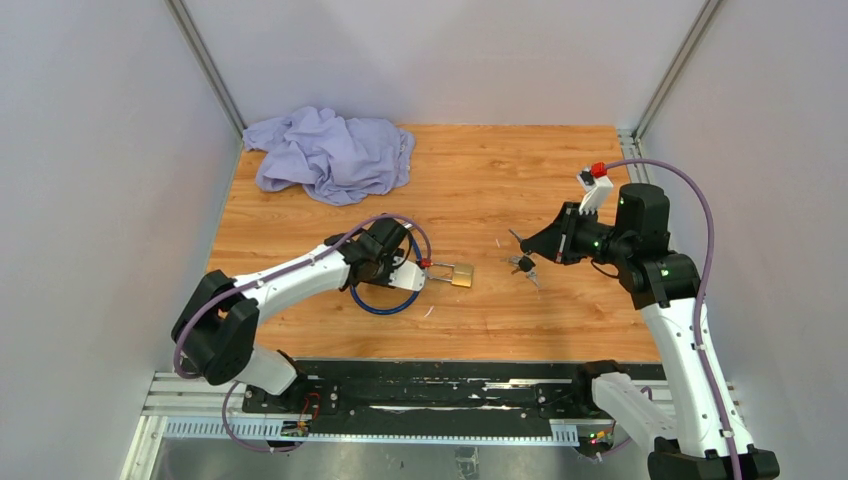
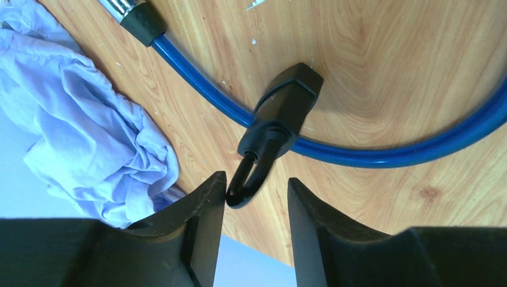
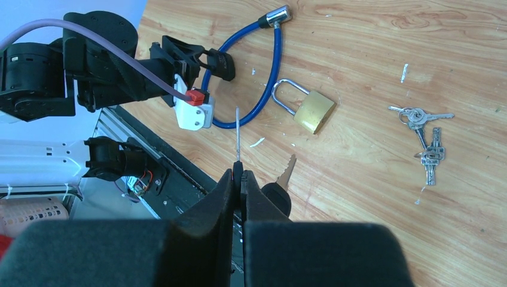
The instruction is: Unlock with the key
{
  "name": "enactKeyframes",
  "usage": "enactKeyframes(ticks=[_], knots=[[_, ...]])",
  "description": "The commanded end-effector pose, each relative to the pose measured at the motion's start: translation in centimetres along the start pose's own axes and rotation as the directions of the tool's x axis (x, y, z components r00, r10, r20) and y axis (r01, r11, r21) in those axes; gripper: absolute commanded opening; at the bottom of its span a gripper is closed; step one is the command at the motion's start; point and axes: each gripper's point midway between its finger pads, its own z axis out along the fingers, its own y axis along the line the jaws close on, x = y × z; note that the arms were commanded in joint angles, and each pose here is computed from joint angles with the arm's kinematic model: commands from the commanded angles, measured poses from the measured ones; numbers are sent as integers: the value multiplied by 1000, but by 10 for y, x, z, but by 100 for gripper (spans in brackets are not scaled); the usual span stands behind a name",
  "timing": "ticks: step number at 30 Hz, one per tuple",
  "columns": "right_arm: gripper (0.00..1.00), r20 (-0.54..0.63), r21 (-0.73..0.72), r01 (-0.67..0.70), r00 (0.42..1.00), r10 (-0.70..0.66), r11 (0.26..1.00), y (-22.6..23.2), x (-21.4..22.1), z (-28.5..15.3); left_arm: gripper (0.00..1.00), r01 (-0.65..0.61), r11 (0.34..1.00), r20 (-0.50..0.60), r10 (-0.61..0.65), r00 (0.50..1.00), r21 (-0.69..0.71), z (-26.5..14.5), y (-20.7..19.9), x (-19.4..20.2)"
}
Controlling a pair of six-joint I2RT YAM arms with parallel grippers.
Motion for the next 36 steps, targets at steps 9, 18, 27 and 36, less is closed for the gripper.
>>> enactKeyframes(ticks=[9,18,27,36], knots=[[1,3,-30,30,1000,-30,999,10,1,-5,55,-25,999,-12,25,1000,-33,3,14,-17],[0,8,-26,34,999,-34,999,11,0,-7,98,3,998,-8,-3,1000,-61,1,27,-23],[1,14,-31,35,999,-34,999,13,-4,-7,98,148,926,49,-139,989,-347,-54,99,-21],[1,17,-30,34,999,-33,999,14,-6,-8,98,293,872,79,-286,955,-391,-95,137,7]])
